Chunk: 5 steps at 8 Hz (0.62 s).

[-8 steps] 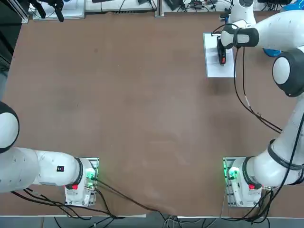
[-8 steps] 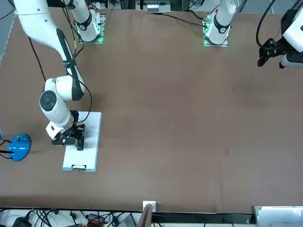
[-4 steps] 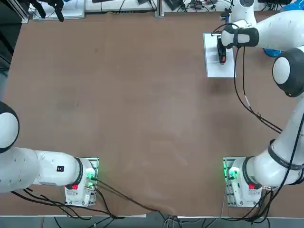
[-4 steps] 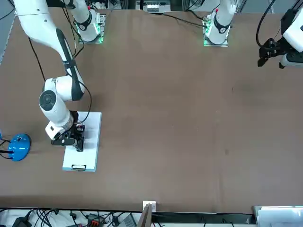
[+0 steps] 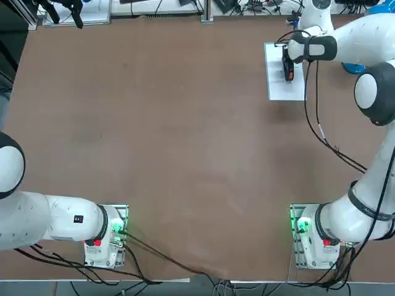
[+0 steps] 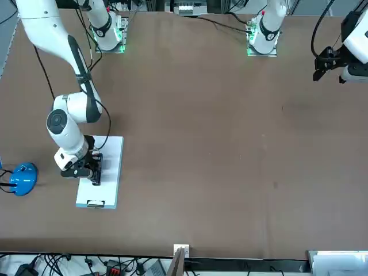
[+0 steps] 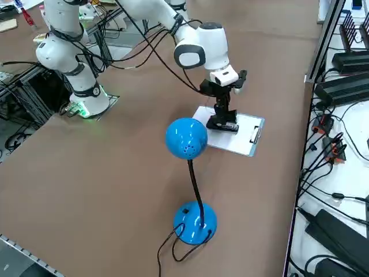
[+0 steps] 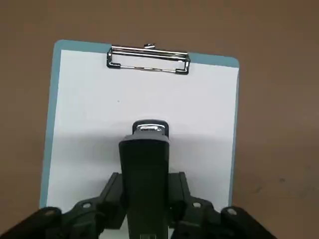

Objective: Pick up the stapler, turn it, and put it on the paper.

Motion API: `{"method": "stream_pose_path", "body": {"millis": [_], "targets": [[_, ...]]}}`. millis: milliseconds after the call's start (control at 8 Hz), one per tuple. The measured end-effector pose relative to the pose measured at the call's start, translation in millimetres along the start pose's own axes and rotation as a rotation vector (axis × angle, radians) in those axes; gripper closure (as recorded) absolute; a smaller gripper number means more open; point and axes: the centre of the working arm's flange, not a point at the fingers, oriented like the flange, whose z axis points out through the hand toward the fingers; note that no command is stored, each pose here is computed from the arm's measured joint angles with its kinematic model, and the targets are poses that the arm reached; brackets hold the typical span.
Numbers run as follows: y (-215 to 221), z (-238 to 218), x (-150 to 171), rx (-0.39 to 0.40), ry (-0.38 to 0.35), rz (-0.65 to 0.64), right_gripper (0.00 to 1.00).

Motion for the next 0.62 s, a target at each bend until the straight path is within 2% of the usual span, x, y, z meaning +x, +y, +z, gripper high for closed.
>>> {"method": "stream_pose_path", "body": {"millis": [625], "targets": [[-2.1,3.9,-0.3,0.019,0.0,0.019,0.59]]}}
